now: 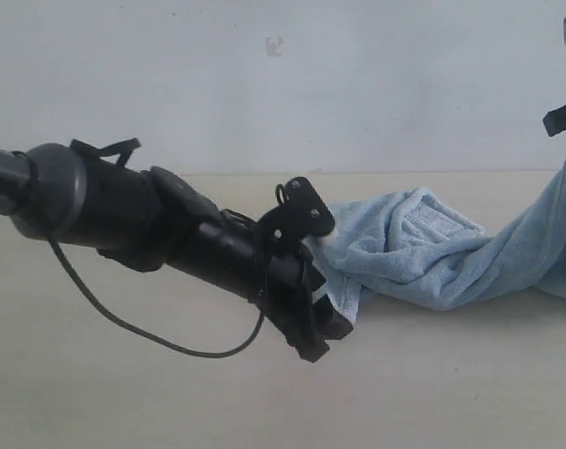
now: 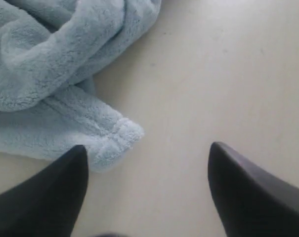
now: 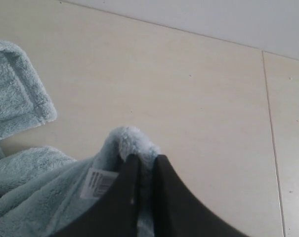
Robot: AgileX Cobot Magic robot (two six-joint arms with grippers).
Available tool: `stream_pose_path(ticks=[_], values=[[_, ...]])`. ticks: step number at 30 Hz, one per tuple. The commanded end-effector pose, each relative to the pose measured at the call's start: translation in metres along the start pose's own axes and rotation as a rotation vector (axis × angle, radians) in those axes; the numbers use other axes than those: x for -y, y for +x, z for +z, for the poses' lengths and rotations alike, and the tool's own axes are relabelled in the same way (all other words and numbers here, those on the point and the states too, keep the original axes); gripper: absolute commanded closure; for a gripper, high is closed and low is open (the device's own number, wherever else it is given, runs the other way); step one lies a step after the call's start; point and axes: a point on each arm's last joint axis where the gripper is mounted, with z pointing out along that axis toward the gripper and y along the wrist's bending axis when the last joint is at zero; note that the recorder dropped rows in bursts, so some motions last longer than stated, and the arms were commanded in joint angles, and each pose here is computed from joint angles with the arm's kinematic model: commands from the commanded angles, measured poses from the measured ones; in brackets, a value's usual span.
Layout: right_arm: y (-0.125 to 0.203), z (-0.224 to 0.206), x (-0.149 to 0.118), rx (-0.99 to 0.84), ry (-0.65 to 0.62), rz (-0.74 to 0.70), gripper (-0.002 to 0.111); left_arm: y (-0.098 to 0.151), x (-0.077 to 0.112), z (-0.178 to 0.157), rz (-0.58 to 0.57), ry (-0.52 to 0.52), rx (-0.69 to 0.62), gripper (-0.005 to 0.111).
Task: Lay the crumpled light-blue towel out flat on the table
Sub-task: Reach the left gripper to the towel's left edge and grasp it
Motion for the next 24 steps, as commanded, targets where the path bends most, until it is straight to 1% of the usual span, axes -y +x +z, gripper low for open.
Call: stream_pose_path(ticks=[1,4,7,10,12,14,16,19,20,21,22,23,24], values=[[-0.004,0.0,0.003,0.034,0.003,0.001,0.108,0.007,-0.001,0.019,0.095,-0.108,-0.068,0.041],[-0.005,0.002,0.002,0.038,-0.002,0.001,0.108,0.013,0.0,0.028,0.144,-0.13,-0.096,0.041],[-0.003,0.007,0.0,0.027,-0.01,0.004,0.108,0.019,0.003,0.038,0.231,-0.146,-0.124,0.041],[-0.003,0.007,-0.001,0.028,-0.023,-0.003,0.108,0.022,0.005,0.046,0.287,-0.207,-0.151,0.041],[-0.004,0.007,-0.002,0.033,-0.028,-0.001,0.108,0.022,0.007,0.05,0.299,-0.236,-0.159,0.041],[-0.004,0.007,-0.002,0.033,-0.03,0.0,0.108,0.02,0.011,0.051,0.311,-0.245,-0.157,0.041],[-0.004,0.007,-0.002,0.035,-0.03,0.001,0.108,0.013,0.014,0.053,0.33,-0.276,-0.144,0.041],[-0.004,0.007,-0.002,0.035,-0.031,0.002,0.108,-0.001,0.017,0.058,0.337,-0.275,-0.108,0.043],[-0.004,0.007,-0.002,0.035,-0.031,0.002,0.108,0.0,0.018,0.061,0.338,-0.266,-0.11,0.046],[-0.004,0.007,-0.002,0.033,-0.033,0.004,0.108,0.004,0.02,0.069,0.337,-0.234,-0.12,0.062],[-0.004,0.007,-0.002,0.033,-0.036,0.008,0.108,0.007,0.021,0.072,0.34,-0.225,-0.127,0.075],[-0.004,0.007,-0.003,0.031,-0.043,0.016,0.108,0.011,0.018,0.075,0.34,-0.26,-0.141,0.099],[-0.003,0.007,-0.004,0.024,-0.049,0.018,0.108,0.011,0.015,0.074,0.319,-0.304,-0.143,0.102]])
